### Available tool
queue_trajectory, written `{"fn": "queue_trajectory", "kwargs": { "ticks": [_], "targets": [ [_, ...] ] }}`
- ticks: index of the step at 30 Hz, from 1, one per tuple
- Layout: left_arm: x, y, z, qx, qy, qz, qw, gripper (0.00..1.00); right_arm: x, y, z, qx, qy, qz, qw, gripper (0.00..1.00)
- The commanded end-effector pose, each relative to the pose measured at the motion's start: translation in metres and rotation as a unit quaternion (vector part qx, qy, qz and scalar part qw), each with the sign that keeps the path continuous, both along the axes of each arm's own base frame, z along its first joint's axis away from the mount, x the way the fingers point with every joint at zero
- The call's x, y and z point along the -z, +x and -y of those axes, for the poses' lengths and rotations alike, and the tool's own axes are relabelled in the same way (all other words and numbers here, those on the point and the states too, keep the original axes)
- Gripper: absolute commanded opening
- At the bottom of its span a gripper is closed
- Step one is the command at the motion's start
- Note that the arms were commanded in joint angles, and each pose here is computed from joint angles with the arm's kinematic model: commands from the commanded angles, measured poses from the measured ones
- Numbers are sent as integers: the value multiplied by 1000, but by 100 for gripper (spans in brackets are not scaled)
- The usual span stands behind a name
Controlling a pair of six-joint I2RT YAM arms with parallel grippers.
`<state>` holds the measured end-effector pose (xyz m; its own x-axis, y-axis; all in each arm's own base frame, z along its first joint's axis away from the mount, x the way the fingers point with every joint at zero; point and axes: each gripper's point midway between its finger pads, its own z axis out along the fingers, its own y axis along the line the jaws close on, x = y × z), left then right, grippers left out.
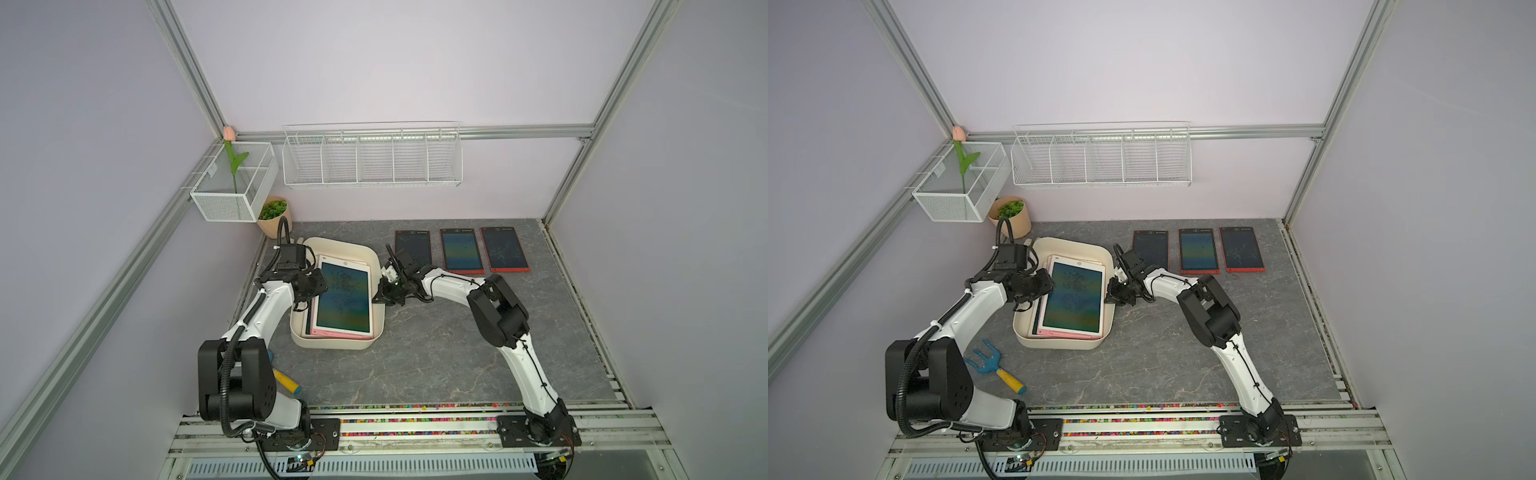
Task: Take out the writing tablet from the storage box
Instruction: Pick up the writing tablet from the storage box.
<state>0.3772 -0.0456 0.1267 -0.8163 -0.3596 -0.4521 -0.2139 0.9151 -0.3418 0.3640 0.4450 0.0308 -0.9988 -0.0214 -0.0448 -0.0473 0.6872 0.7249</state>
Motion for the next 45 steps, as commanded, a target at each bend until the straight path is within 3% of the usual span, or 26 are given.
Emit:
{"fn": "queue_trajectory", "kwargs": {
  "ticks": [1,12,28,37,45],
  "targets": [
    [6,-13,34,52,-67,-18,996,39,27,-7,3,-5,-14,-29,999,7],
    [9,-15,35,55,-70,-20,996,30,22,-7,0,-10,2,-28,1000,7],
    [6,-20,44,67,-98,-18,993,30,11,-6,-4,-18,25,-22,999,7],
    [3,-19,39,57,-92,-14,994,28,15,-5,1,-12,2,-27,1000,7],
    [5,-16,32,46,-96,-18,994,18,6,0,15,0,-44,-5,999,20]
  ]
}}
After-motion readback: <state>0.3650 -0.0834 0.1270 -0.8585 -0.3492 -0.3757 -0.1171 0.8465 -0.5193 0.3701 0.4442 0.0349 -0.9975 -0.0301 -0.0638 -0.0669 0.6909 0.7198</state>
